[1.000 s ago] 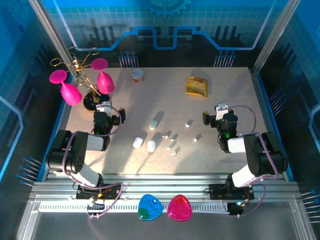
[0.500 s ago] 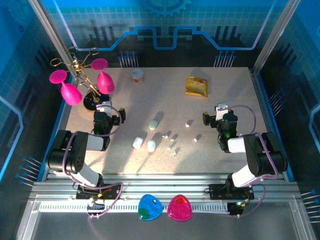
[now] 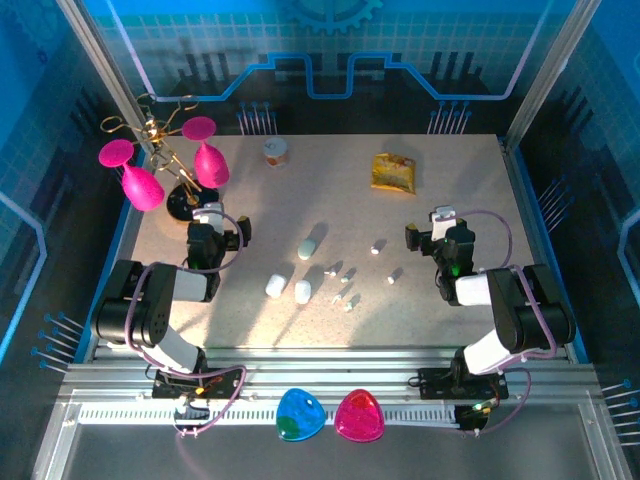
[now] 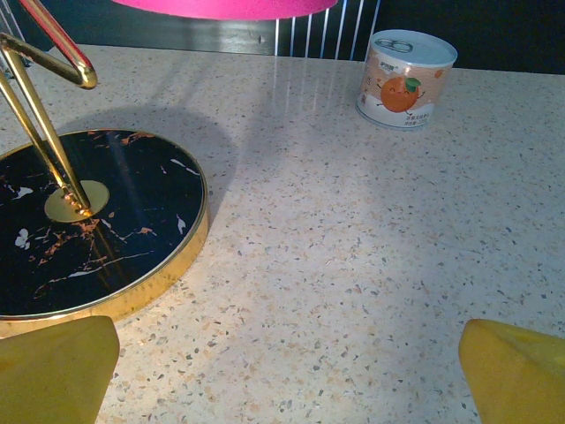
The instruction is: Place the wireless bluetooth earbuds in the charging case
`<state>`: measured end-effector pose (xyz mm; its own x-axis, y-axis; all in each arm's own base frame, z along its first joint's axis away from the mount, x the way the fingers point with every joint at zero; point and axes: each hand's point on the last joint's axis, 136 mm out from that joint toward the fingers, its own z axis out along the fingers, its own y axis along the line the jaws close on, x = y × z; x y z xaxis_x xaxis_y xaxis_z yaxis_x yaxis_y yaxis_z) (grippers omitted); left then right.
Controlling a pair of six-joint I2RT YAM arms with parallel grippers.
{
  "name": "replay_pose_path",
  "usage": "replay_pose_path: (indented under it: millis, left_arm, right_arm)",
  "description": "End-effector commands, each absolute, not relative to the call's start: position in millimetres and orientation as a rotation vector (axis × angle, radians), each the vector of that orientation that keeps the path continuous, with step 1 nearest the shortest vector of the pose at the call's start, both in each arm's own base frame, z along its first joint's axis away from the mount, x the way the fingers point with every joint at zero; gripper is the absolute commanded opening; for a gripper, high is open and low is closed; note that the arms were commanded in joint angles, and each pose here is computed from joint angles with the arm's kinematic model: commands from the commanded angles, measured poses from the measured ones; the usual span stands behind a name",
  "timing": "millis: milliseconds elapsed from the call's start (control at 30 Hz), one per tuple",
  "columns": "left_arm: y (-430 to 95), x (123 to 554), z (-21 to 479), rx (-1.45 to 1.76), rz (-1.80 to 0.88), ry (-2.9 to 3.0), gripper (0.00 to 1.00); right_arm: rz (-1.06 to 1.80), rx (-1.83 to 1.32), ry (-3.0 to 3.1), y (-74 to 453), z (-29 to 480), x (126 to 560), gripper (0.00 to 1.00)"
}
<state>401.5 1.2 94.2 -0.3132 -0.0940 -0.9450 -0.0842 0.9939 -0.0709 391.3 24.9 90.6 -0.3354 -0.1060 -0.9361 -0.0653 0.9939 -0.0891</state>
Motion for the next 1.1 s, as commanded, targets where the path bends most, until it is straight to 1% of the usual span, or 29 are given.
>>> replay_pose_path:
  millis: [0, 133, 333, 433, 600, 733, 900, 1000, 1067]
  left_arm:
    - [-0.5, 396.9, 97.1, -0.094, -0.016, 1.882, 0.99]
    - [-5.9, 394.3, 108.5, -0.063, 0.013, 1.871, 0.99]
    - [-31.5, 381.4, 142.8, 0.063, 0.104, 1.884, 0.99]
    - [-50.0, 372.3, 151.9, 0.110, 0.091, 1.894, 0.99]
    - [-96.1, 355.8, 159.5, 0.231, 0.023, 1.945, 0.99]
    - [-130.4, 345.6, 160.2, 0.306, -0.062, 1.999, 0.99]
    - [-162.8, 341.6, 151.5, 0.340, -0.199, 2.055, 0.99]
    - [-168.7, 343.2, 148.2, 0.311, -0.249, 2.087, 0.99]
    - [-165.6, 344.5, 147.5, 0.279, -0.238, 2.101, 0.99]
  right_arm:
    - [-0.034, -0.158, 1.874, 32.4, 100.3, 396.0, 1.00]
    - [-0.029, -0.180, 1.855, 36.3, 103.6, 392.7, 1.00]
    - [-0.065, -0.270, 1.841, 54.2, 137.3, 382.4, 1.00]
    - [-0.049, -0.337, 1.849, 76.4, 152.7, 377.1, 1.00]
    - [0.133, -0.447, 1.853, 128.3, 175.6, 360.9, 1.00]
    - [0.292, -0.471, 1.898, 161.8, 176.2, 347.1, 1.00]
    - [0.507, -0.415, 1.980, 190.9, 170.1, 337.6, 1.00]
    - [0.523, -0.386, 2.097, 202.2, 155.4, 335.0, 1.00]
    - [0.521, -0.368, 2.160, 211.5, 148.7, 334.4, 1.00]
